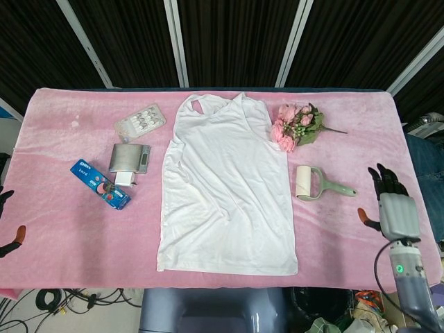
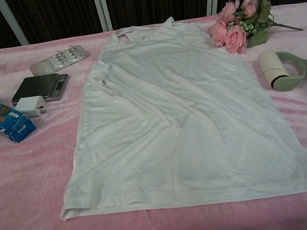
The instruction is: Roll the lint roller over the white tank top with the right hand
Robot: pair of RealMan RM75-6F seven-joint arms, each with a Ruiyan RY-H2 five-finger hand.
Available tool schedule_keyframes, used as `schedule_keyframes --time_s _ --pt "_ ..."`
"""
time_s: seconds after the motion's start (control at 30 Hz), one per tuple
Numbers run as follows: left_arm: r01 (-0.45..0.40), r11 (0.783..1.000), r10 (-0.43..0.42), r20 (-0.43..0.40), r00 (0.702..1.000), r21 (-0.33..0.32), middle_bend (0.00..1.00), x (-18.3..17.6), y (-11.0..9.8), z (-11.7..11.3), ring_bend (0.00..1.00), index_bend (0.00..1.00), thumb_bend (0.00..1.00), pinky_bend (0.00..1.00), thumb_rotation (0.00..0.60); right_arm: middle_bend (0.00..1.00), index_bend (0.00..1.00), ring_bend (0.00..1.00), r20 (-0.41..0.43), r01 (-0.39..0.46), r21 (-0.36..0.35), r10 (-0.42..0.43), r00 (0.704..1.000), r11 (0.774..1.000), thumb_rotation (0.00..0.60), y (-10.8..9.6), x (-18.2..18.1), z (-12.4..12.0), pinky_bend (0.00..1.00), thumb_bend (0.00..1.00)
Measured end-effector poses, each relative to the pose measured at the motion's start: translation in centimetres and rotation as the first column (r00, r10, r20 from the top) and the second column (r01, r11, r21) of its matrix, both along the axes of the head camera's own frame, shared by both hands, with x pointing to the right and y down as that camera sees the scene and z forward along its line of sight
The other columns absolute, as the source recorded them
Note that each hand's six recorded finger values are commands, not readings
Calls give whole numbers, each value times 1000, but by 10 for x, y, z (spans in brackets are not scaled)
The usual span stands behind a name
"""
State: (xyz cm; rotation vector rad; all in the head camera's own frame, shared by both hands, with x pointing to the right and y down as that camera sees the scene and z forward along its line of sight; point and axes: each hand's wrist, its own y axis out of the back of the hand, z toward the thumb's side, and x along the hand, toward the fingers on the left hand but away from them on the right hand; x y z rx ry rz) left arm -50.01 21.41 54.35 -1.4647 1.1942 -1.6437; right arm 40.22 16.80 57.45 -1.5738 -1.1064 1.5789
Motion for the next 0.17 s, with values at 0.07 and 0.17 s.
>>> schedule_keyframes --time_s 0.07,0.17 --pt "-5 1000 5 0 1000 4 63 0 0 -1 39 141 385 217 600 2 80 18 15 8 40 -9 1000 999 600 25 2 -8 177 200" --pt "-10 1000 10 -1 1000 8 63 1 0 -1 38 141 385 201 600 0 67 18 31 25 51 -26 999 998 600 56 0 -12 175 193"
